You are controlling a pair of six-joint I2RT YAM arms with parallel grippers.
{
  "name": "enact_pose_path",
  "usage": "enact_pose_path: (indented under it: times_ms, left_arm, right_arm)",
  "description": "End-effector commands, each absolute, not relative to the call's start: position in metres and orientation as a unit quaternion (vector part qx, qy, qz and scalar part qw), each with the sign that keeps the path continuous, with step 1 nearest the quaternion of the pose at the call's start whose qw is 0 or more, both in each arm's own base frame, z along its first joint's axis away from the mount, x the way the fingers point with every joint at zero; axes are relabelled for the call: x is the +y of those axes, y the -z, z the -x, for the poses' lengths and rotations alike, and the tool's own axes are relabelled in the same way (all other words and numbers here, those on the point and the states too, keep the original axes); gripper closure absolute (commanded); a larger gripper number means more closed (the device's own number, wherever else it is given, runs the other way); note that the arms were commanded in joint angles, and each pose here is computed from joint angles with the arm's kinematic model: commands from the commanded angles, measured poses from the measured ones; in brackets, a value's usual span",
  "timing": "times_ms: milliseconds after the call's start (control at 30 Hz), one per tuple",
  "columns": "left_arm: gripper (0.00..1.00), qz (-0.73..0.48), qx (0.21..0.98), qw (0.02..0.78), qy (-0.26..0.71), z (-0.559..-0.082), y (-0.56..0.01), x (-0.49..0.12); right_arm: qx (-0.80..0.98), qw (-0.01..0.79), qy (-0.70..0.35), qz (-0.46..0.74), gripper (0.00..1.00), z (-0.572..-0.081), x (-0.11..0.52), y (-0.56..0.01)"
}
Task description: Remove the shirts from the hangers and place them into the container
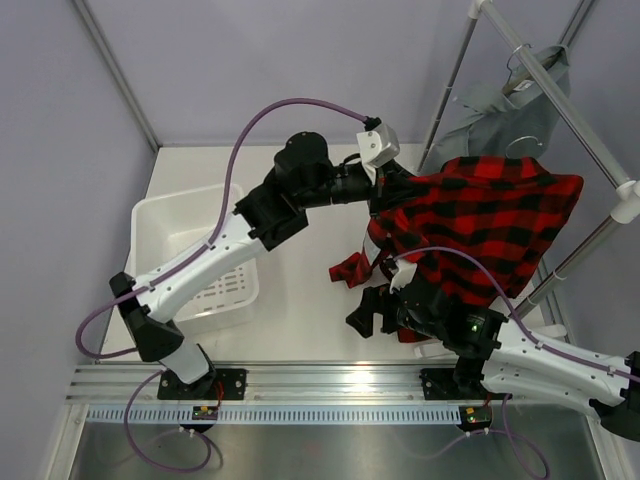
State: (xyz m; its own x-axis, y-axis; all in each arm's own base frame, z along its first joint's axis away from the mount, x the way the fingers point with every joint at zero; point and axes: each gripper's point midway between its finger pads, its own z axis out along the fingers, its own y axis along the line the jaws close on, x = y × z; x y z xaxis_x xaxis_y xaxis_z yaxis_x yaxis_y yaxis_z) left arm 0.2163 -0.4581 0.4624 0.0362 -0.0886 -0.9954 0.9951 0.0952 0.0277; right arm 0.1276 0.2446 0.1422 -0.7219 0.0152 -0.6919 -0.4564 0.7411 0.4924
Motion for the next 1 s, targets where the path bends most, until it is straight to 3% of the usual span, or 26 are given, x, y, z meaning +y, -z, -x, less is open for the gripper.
enact_pose_path:
  times_ms: [0, 100, 200, 300, 533, 733, 967]
  left_arm:
    - [1.0, -0.435, 0.414, 0.638, 0.482, -0.195, -0.533, -0.416]
    - [1.0, -0.432, 0.425, 0.636, 0.478, -0.194, -0.535, -0.412]
    - [1.0, -0.396, 0.485, 0.64, 0.445, -0.207, -0.519, -0.398]
    - [1.0, -0.339, 0.562, 0.638, 0.403, -0.219, -0.494, -0.367]
    - [1.0, -0.241, 0.683, 0.614, 0.313, -0.225, -0.438, -0.292]
    - [1.0, -0.194, 0.699, 0.615, 0.309, -0.208, -0.436, -0.248]
    - [1.0, -0.216, 0.688, 0.588, 0.367, -0.177, -0.417, -0.246]
  right_arm:
    - [0.856, 0.369, -0.34, 0.126, 0.01, -0.129, 0.242, -0.16]
    - [0.861, 0.361, -0.335, 0.127, 0.01, -0.127, 0.239, -0.157]
    - [0.859, 0.374, -0.332, 0.115, 0.0, -0.126, 0.23, -0.17]
    - [0.838, 0.406, -0.348, 0.107, 0.08, -0.125, 0.217, -0.207]
    - [0.796, 0.463, -0.358, 0.155, 0.12, -0.129, 0.222, -0.299]
    - [0.749, 0.545, -0.341, 0.161, 0.09, -0.155, 0.231, -0.369]
    - [0.719, 0.61, -0.291, 0.162, 0.19, -0.196, 0.263, -0.415]
